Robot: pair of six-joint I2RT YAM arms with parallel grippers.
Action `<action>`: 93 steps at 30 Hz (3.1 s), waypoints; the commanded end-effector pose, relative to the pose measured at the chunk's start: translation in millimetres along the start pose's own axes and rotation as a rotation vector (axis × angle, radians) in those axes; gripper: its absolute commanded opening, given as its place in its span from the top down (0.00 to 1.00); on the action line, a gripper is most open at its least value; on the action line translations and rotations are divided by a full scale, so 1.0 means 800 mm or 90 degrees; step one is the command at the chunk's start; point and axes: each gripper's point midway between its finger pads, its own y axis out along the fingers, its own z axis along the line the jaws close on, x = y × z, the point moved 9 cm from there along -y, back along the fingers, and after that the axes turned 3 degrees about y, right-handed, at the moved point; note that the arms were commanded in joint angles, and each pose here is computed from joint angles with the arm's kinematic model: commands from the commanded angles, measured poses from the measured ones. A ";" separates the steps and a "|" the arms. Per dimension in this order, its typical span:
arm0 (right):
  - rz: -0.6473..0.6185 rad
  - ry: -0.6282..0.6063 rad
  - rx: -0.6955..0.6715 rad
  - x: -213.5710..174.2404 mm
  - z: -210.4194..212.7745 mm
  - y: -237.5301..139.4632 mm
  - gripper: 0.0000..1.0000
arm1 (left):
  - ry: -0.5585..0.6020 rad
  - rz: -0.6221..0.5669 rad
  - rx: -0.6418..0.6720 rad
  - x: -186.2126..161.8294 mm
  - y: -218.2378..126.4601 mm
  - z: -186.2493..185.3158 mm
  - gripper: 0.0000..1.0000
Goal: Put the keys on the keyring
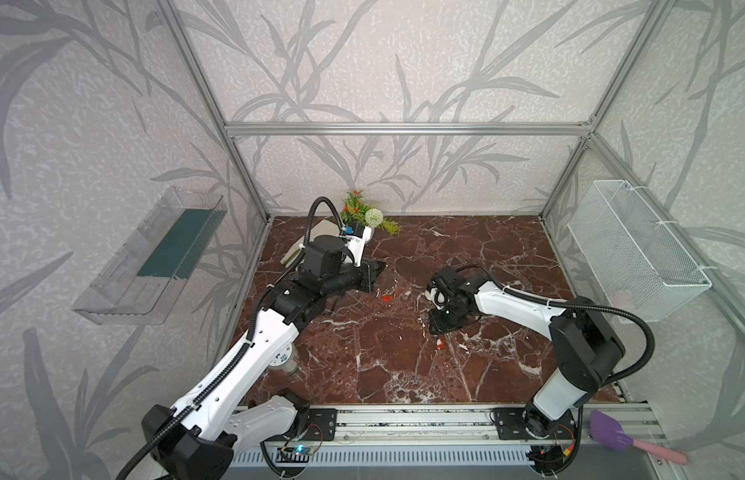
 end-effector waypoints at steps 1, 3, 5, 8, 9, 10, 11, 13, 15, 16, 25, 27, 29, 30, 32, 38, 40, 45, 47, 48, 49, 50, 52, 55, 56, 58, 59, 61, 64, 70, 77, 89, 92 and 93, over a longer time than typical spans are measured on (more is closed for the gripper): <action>-0.039 0.008 0.022 0.003 -0.002 0.011 0.65 | 0.011 -0.042 -0.014 0.021 -0.003 -0.008 1.00; -0.046 0.024 0.014 0.001 -0.006 0.015 0.67 | 0.013 -0.034 -0.019 0.024 -0.001 -0.010 1.00; -0.059 0.035 0.020 -0.001 -0.008 0.017 0.67 | 0.021 -0.025 -0.028 0.030 -0.003 -0.014 1.00; -0.079 0.038 0.018 -0.003 -0.011 0.018 0.67 | 0.025 -0.033 -0.024 0.031 -0.006 -0.015 1.00; -0.081 0.038 0.009 -0.003 -0.012 0.018 0.68 | 0.025 -0.036 -0.025 0.030 -0.007 -0.015 1.00; -0.083 0.036 0.004 -0.003 -0.013 0.018 0.70 | 0.025 -0.037 -0.026 0.029 -0.007 -0.015 1.00; -0.082 0.035 0.000 -0.003 -0.014 0.018 0.71 | 0.025 -0.035 -0.027 0.028 -0.006 -0.014 1.00; -0.081 0.035 -0.006 -0.003 -0.015 0.020 0.73 | 0.025 -0.029 -0.026 0.027 -0.006 -0.014 1.00; -0.079 0.034 -0.007 -0.002 -0.016 0.022 0.75 | 0.024 -0.027 -0.027 0.026 -0.006 -0.014 1.00; -0.078 0.033 -0.008 -0.002 -0.015 0.022 0.76 | 0.023 -0.028 -0.027 0.026 -0.006 -0.014 1.00; -0.073 0.026 -0.003 0.001 -0.012 0.020 0.89 | 0.015 -0.032 -0.024 0.021 -0.006 -0.012 1.00; -0.071 0.024 -0.004 0.001 -0.012 0.018 0.91 | 0.014 -0.034 -0.024 0.021 -0.006 -0.012 1.00; -0.066 0.021 -0.004 0.002 -0.011 0.016 0.96 | 0.012 -0.035 -0.026 0.020 -0.005 -0.011 1.00; -0.063 0.020 -0.005 0.002 -0.010 0.015 0.97 | 0.012 -0.036 -0.026 0.019 -0.005 -0.011 1.00; -0.054 0.018 -0.011 0.003 -0.010 0.013 1.00 | 0.011 -0.036 -0.027 0.018 -0.003 -0.010 1.00; -0.006 0.002 -0.030 0.004 -0.007 0.006 1.00 | 0.017 -0.035 -0.029 0.012 0.002 -0.007 1.00; 0.020 -0.004 -0.036 0.003 -0.006 0.007 1.00 | 0.020 -0.036 -0.029 0.010 0.003 -0.006 1.00; 0.104 -0.016 -0.059 0.003 -0.007 0.012 1.00 | 0.029 -0.041 -0.030 0.004 0.006 -0.002 1.00; 0.133 -0.019 -0.064 0.004 -0.008 0.014 1.00 | 0.033 -0.041 -0.031 0.001 0.008 -0.001 1.00; 0.144 -0.020 -0.067 0.004 -0.008 0.014 1.00 | 0.035 -0.040 -0.032 0.000 0.008 -0.001 1.00; 0.154 -0.020 -0.071 0.006 -0.009 0.014 1.00 | 0.038 -0.040 -0.031 -0.001 0.009 0.000 1.00; 0.164 -0.020 -0.075 0.007 -0.009 0.013 1.00 | 0.040 -0.038 -0.032 -0.003 0.010 0.000 1.00; 0.176 -0.017 -0.075 0.011 -0.009 0.010 1.00 | 0.046 -0.037 -0.033 -0.004 0.011 0.001 1.00; 0.201 -0.015 -0.070 0.017 -0.006 0.007 1.00 | 0.054 -0.035 -0.032 -0.006 0.012 0.003 1.00; 0.214 -0.017 -0.071 0.018 -0.005 0.007 1.00 | 0.057 -0.033 -0.034 -0.007 0.013 0.003 1.00; 0.243 -0.017 -0.077 0.020 -0.005 0.010 1.00 | 0.064 -0.031 -0.034 -0.009 0.015 0.004 1.00; 0.256 -0.016 -0.083 0.020 -0.006 0.011 1.00 | 0.069 -0.028 -0.035 -0.010 0.016 0.004 1.00; 0.276 -0.016 -0.085 0.022 -0.006 0.014 1.00 | 0.074 -0.026 -0.034 -0.011 0.017 0.006 1.00; 0.297 -0.013 -0.088 0.025 -0.007 0.018 1.00 | 0.080 -0.019 -0.040 -0.014 0.021 0.006 1.00; 0.336 -0.012 -0.091 0.028 -0.011 0.031 1.00 | 0.088 -0.013 -0.050 -0.016 0.022 0.006 1.00; 0.313 -0.013 -0.088 0.041 -0.007 0.020 0.95 | 0.090 -0.010 -0.053 -0.016 0.020 0.005 1.00; 0.165 0.007 -0.067 0.041 -0.006 -0.025 0.68 | 0.057 0.003 -0.073 -0.011 0.030 0.003 1.00; 0.116 0.023 -0.055 0.033 -0.009 -0.026 0.68 | 0.051 0.001 -0.067 -0.008 0.030 0.003 1.00; 0.099 0.029 -0.050 0.030 -0.010 -0.027 0.67 | 0.048 0.001 -0.065 -0.007 0.030 0.003 1.00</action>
